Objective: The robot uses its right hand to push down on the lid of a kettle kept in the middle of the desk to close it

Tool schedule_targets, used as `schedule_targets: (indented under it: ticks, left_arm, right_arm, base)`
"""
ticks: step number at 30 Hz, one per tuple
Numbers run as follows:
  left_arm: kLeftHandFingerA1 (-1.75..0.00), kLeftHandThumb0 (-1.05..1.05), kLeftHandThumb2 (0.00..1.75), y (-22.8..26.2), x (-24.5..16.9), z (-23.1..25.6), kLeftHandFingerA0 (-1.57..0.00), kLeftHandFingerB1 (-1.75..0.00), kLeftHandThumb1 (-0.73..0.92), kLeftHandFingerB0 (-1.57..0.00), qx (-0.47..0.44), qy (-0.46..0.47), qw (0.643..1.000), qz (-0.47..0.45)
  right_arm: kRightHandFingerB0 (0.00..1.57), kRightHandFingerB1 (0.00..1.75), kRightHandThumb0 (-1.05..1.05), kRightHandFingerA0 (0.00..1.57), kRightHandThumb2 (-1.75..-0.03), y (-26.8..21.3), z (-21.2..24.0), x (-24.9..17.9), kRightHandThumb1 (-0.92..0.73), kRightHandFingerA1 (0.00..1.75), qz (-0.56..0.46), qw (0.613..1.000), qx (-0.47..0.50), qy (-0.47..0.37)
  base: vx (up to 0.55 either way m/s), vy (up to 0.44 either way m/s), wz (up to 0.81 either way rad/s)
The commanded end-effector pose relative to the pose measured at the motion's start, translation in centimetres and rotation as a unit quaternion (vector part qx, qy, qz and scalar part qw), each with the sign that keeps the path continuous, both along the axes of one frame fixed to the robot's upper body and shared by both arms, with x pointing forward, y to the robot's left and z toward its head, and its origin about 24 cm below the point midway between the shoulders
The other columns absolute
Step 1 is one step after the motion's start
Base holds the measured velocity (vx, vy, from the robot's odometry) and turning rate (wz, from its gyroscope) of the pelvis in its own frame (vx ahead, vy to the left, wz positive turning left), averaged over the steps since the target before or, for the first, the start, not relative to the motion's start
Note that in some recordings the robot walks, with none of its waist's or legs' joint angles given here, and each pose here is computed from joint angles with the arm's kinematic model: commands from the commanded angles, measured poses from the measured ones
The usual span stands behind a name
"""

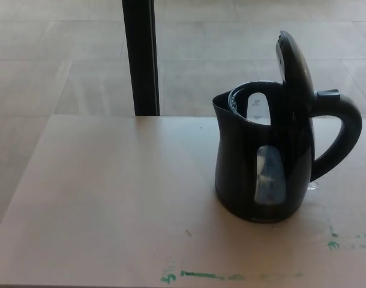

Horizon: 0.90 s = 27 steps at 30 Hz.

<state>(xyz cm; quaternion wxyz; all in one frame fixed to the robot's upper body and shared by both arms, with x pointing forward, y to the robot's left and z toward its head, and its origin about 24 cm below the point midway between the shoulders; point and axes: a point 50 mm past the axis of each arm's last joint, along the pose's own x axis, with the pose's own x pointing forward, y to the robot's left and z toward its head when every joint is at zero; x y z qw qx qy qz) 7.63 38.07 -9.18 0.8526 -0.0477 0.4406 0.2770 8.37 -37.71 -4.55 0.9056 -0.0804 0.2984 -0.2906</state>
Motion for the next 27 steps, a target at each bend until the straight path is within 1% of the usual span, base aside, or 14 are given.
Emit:
schedule_targets:
  ticks: [1,4,5,7,8,11,12,15,18,19,24,25,26,27]
  left_arm:
    - [-0.45,-0.69,0.62,1.5,0.2,1.4,-0.47,-0.35,0.74,-0.34,-0.025,-0.083,0.995,0.038]
    - [-0.45,-0.68,0.63,1.5,0.2,1.3,-0.46,-0.36,0.76,-0.35,-0.018,-0.075,0.997,0.029]
    - [-0.46,-0.68,0.63,1.5,0.2,1.3,-0.46,-0.37,0.75,-0.37,-0.017,-0.076,0.997,0.027]
    - [-0.46,-0.69,0.62,1.5,0.2,1.3,-0.46,-0.37,0.74,-0.37,-0.019,-0.080,0.996,0.028]
    - [-0.47,-0.69,0.62,1.4,0.2,1.3,-0.44,-0.37,0.73,-0.36,-0.025,-0.082,0.996,0.033]
    - [-0.47,-0.68,0.62,1.6,0.3,1.4,-0.46,-0.36,0.74,-0.33,-0.030,-0.090,0.995,0.038]
    - [-0.47,-0.68,0.62,1.6,0.3,1.5,-0.47,-0.36,0.74,-0.33,-0.030,-0.090,0.995,0.038]
    - [-0.47,-0.68,0.63,1.6,0.3,1.5,-0.45,-0.36,0.75,-0.34,-0.027,-0.088,0.995,0.032]
    - [-0.46,-0.69,0.62,1.7,0.3,1.5,-0.46,-0.36,0.73,-0.36,-0.026,-0.084,0.995,0.036]
    - [-0.46,-0.69,0.62,1.7,0.3,1.5,-0.47,-0.36,0.73,-0.36,-0.027,-0.083,0.995,0.039]
    - [-0.47,-0.69,0.62,1.8,0.2,1.6,-0.47,-0.36,0.74,-0.35,-0.025,-0.081,0.996,0.026]
    - [-0.46,-0.70,0.62,1.7,0.1,1.5,-0.45,-0.35,0.74,-0.34,-0.026,-0.081,0.996,0.027]
    - [-0.45,-0.68,0.63,1.8,0.1,1.5,-0.47,-0.36,0.74,-0.35,-0.026,-0.079,0.996,0.031]
    - [-0.46,-0.68,0.62,1.8,0.1,1.4,-0.48,-0.36,0.74,-0.36,-0.025,-0.076,0.996,0.034]
  right_arm:
    - [0.09,0.51,-0.79,0.15,-0.94,-1.8,3.5,0.9,-0.56,0.58,-0.020,0.994,0.009,-0.108]
    - [0.06,0.49,-0.78,0.16,-0.98,-2.5,6.2,2.7,-0.60,0.57,-0.031,0.985,-0.019,-0.166]
    - [0.10,0.45,-0.81,0.20,-0.63,-2.7,7.0,3.3,-0.76,0.54,-0.037,0.982,-0.025,-0.186]
    - [0.10,0.42,-0.79,0.20,-0.64,-3.1,8.6,4.4,-0.78,0.54,-0.047,0.976,-0.032,-0.210]
    - [0.04,0.46,-0.78,0.18,-1.01,-3.5,10.2,5.4,-0.64,0.59,-0.040,0.971,-0.051,-0.229]
    - [0.06,0.41,-0.73,0.18,-0.97,-3.8,14.3,8.5,-0.64,0.53,-0.030,0.954,-0.071,-0.289]
    - [0.00,0.50,-0.36,0.01,-1.08,-3.9,15.3,9.1,-0.52,0.51,-0.021,0.949,-0.067,-0.307]
    - [0.09,0.39,-0.69,0.16,-0.89,-3.9,17.8,11.0,-0.63,0.46,-0.013,0.936,-0.069,-0.345]
    - [0.00,0.50,-0.34,0.01,-1.11,-2.6,21.3,13.0,-0.60,0.50,0.065,0.917,-0.070,-0.387]
    - [0.13,0.25,-0.62,0.22,-0.65,-2.1,22.2,13.7,-0.82,0.41,0.074,0.913,-0.074,-0.395]
    - [0.08,0.44,-0.72,0.22,-1.01,1.1,26.4,17.2,-0.66,0.55,0.176,0.898,-0.148,-0.375]
    - [0.17,0.34,-0.74,0.23,-0.65,1.6,26.8,17.7,-0.81,0.49,0.192,0.892,-0.141,-0.384]
    - [0.16,0.46,-0.77,0.20,-0.97,2.0,27.0,18.2,-0.61,0.56,0.200,0.887,-0.141,-0.391]
    - [0.19,0.32,-0.78,0.24,-0.65,2.6,27.4,18.8,-0.79,0.47,0.214,0.885,-0.148,-0.386]
  base:
    - [0.00,0.000,0.00]
    - [0.00,0.000,0.00]
    - [0.00,0.000,0.00]
    - [0.00,0.000,0.00]
    - [0.00,0.000,0.00]
    - [0.00,0.000,0.00]
    - [0.00,0.000,0.00]
    - [0.00,0.000,0.00]
    - [0.00,0.000,0.00]
    - [0.00,0.000,0.00]
    - [0.00,0.000,0.00]
    - [0.00,0.000,0.00]
    - [0.00,0.000,0.00]
    - [0.00,0.000,0.00]
